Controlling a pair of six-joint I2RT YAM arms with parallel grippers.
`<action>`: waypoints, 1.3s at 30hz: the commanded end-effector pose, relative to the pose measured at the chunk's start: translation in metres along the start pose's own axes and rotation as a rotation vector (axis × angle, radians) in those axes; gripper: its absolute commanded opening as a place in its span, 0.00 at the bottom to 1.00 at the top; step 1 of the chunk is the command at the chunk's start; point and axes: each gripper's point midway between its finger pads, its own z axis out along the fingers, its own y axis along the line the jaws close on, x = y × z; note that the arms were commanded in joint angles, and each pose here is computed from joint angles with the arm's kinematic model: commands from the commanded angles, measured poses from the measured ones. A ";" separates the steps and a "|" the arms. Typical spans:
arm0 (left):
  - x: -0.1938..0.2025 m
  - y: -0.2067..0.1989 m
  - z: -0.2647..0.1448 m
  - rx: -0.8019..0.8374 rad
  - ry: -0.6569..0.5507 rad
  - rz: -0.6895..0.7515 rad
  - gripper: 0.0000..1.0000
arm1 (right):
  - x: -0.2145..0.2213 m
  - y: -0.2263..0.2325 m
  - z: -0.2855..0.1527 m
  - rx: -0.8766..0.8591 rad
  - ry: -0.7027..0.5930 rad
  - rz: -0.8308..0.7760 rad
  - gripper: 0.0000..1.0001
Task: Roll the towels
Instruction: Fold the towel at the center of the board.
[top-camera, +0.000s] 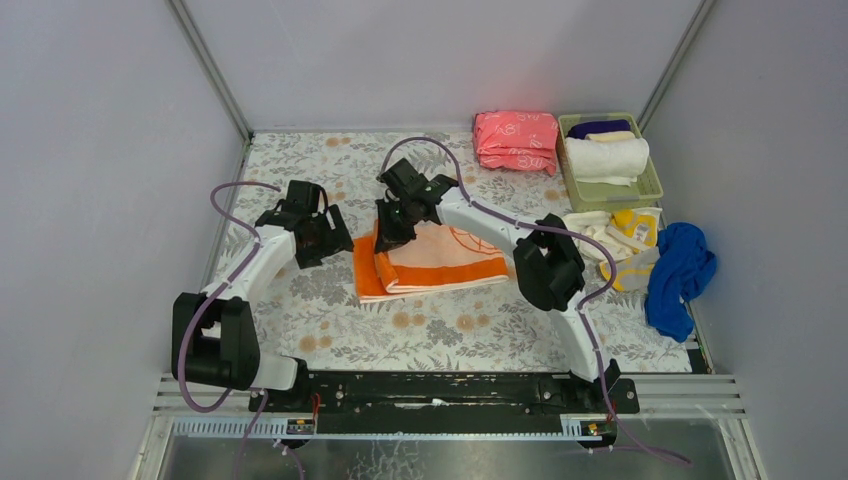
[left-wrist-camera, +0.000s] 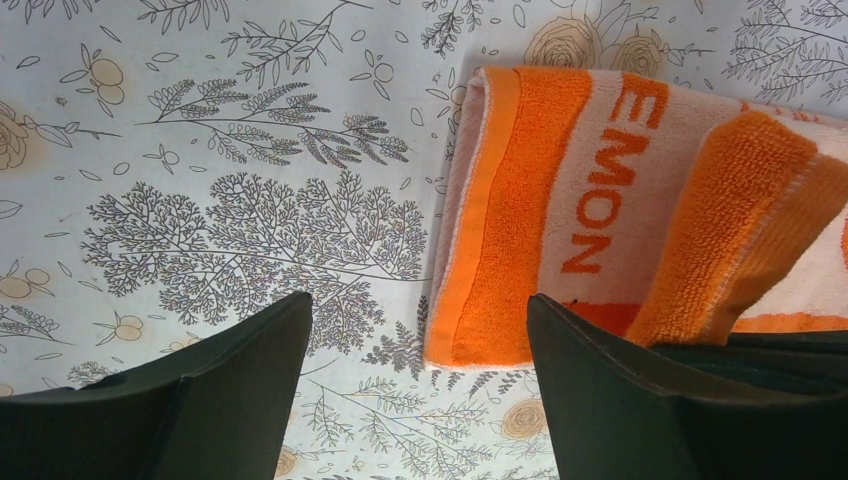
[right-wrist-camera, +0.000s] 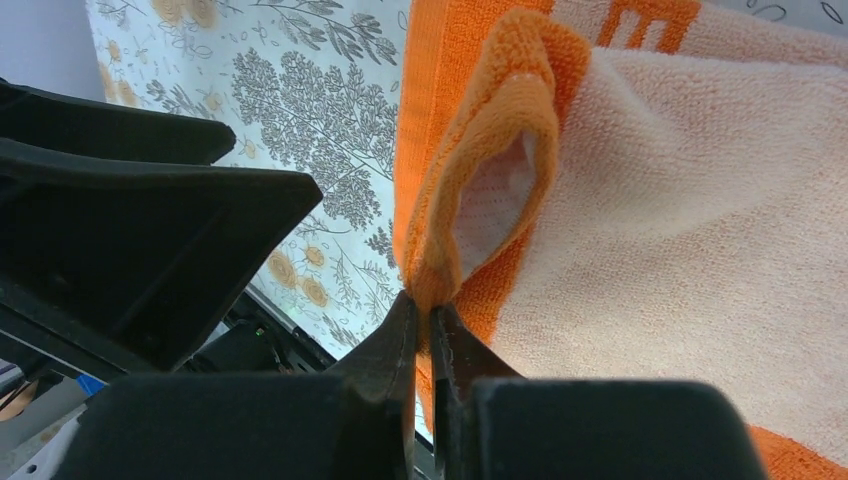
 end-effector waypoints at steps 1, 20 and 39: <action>-0.004 -0.008 0.004 0.034 -0.023 0.028 0.78 | 0.000 0.021 -0.005 -0.077 -0.011 -0.009 0.09; -0.009 -0.002 -0.004 -0.014 -0.050 0.046 0.77 | -0.004 0.033 -0.027 -0.207 -0.097 -0.096 0.53; 0.024 -0.050 0.021 0.073 0.060 0.034 0.50 | 0.027 -0.136 -0.133 0.068 -0.340 -0.019 0.59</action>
